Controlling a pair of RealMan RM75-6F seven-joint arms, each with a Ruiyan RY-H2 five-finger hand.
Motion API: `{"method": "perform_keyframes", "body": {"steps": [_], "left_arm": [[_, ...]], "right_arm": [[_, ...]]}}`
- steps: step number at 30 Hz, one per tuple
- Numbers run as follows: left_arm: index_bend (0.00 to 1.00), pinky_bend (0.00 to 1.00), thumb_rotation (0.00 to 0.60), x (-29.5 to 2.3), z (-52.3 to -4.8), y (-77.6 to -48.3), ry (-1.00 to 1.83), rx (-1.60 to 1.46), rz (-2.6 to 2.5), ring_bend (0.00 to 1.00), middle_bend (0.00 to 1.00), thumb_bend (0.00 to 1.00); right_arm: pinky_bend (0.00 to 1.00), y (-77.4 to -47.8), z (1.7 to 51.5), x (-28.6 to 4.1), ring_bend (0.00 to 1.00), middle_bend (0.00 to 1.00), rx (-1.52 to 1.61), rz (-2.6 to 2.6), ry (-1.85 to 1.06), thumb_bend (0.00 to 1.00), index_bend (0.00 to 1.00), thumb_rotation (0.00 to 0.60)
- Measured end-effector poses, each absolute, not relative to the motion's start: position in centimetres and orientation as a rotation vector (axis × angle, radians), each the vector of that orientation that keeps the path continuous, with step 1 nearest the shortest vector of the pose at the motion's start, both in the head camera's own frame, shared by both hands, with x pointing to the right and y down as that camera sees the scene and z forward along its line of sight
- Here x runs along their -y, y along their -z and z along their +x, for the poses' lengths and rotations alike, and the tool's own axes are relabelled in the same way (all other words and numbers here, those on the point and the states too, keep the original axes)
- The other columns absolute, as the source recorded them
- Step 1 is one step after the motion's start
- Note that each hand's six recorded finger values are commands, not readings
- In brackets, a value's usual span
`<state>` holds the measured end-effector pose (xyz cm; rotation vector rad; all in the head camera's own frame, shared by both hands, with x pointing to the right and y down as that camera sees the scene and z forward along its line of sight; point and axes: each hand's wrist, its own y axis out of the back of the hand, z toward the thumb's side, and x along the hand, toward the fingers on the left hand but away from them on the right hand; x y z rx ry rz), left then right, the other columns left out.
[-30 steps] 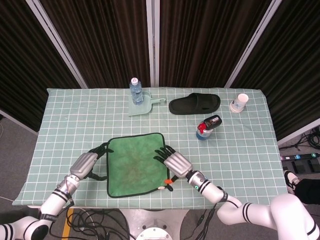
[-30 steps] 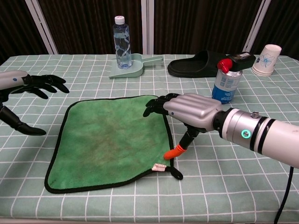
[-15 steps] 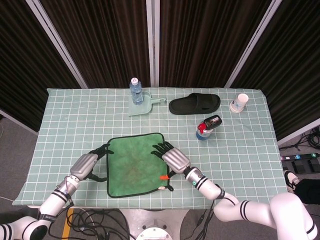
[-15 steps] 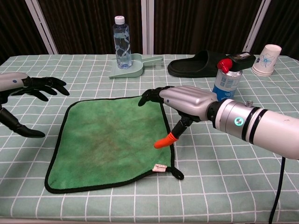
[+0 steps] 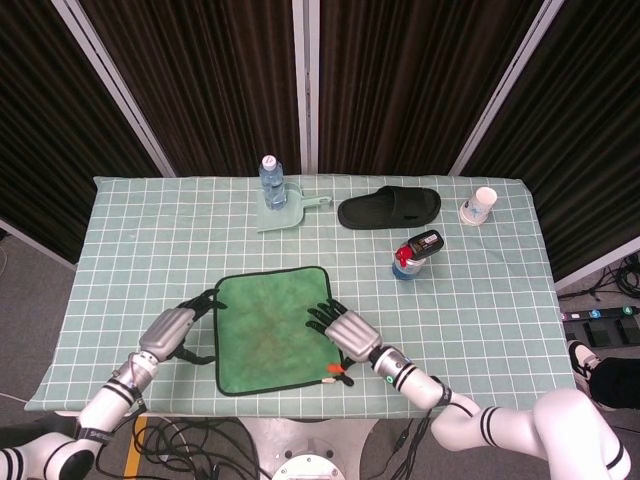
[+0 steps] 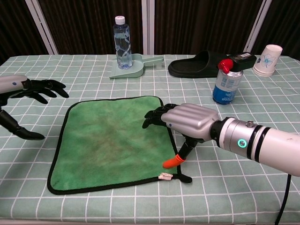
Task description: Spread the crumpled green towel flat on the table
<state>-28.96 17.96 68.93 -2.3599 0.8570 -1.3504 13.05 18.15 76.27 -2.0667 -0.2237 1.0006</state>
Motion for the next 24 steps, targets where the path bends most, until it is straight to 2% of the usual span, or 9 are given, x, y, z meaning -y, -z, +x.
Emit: {"method": "perform_keyframes", "body": {"steps": [7,11,13,18,24], "left_arm": [[0.26,0.18,0.6,-17.5,-29.5,-68.8,1.355,-0.879,-2.327,0.14,0.13,0.03],[0.25,0.18,0.6,-16.7,-30.6,-68.5,1.359,-0.945,-2.26,0.14,0.14,0.03],[0.25,0.18,0.6,-16.1,-31.5,-68.2,1.362,-0.992,-2.206,0.14,0.14,0.04],[0.26,0.18,0.6,-15.0,-34.4,-67.1,1.376,-1.106,-2.037,0.14,0.13,0.06],[0.25,0.18,0.6,-15.2,-38.9,-65.5,1.434,-1.159,-1.779,0.14,0.13,0.07]], "right_arm": [[0.0,-75.7,13.4,-17.8,0.0,0.04,0.26,-2.054,-0.984,0.0,0.15,0.424],[0.0,-73.8,14.0,-15.9,0.0,0.04,0.392,-2.055,-0.952,0.0,0.13,0.432],[0.0,-72.3,14.9,-14.5,0.0,0.04,0.473,-2.044,-0.938,0.0,0.13,0.454],[0.0,-69.0,19.5,-11.8,0.0,0.08,0.623,-1.962,-0.97,0.07,0.12,0.581],[0.0,-66.1,26.8,-11.6,0.0,0.09,0.735,-1.87,-1.108,0.1,0.1,0.597]]}}
